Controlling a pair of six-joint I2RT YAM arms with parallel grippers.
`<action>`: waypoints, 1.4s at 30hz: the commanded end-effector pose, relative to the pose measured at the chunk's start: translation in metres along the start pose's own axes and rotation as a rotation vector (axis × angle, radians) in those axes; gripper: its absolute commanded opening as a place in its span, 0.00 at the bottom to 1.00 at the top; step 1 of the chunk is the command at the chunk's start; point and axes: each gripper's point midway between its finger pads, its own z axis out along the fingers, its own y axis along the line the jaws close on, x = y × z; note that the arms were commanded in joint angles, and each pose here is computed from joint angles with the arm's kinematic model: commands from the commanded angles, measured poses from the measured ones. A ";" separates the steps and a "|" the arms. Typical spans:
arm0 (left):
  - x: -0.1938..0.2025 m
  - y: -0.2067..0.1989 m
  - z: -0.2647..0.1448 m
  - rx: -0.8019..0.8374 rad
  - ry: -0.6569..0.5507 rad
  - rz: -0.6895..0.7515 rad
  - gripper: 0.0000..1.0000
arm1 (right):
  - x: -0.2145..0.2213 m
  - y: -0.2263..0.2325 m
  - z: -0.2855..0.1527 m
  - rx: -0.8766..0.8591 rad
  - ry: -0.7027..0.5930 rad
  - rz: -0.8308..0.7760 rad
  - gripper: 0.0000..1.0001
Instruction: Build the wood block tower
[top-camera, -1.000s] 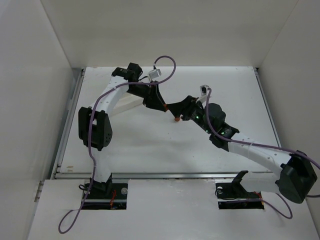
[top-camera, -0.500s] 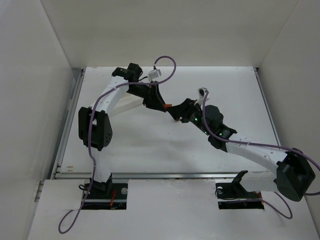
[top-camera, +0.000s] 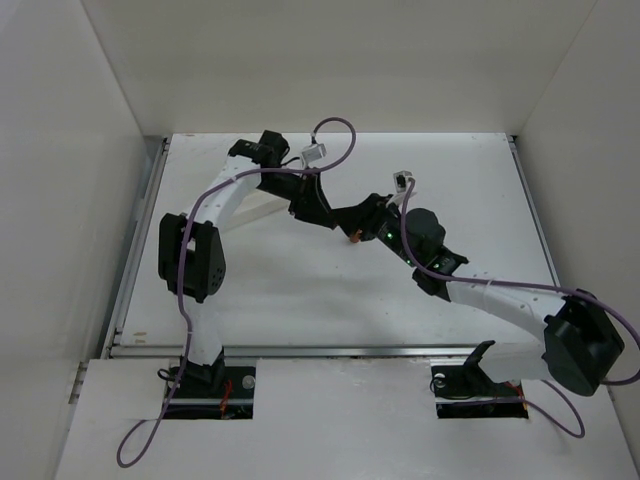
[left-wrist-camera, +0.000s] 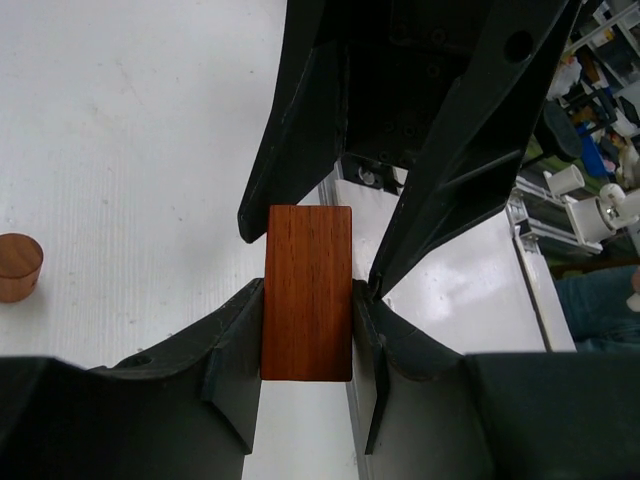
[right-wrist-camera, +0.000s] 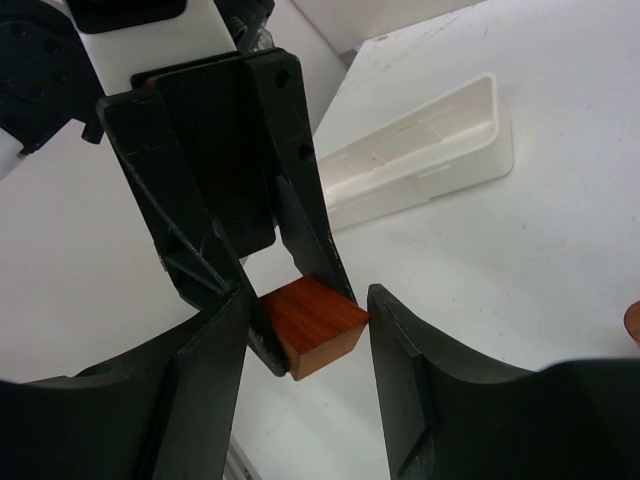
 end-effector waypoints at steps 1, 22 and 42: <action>-0.041 -0.054 -0.002 0.177 -0.152 0.079 0.00 | -0.014 0.030 0.003 -0.137 -0.055 -0.023 0.56; -0.052 -0.065 -0.004 0.210 -0.160 0.053 0.00 | -0.027 0.037 -0.018 -0.192 -0.145 0.000 0.47; -0.051 -0.073 0.004 0.234 -0.141 0.062 0.00 | -0.038 0.042 -0.023 -0.217 -0.201 -0.006 0.34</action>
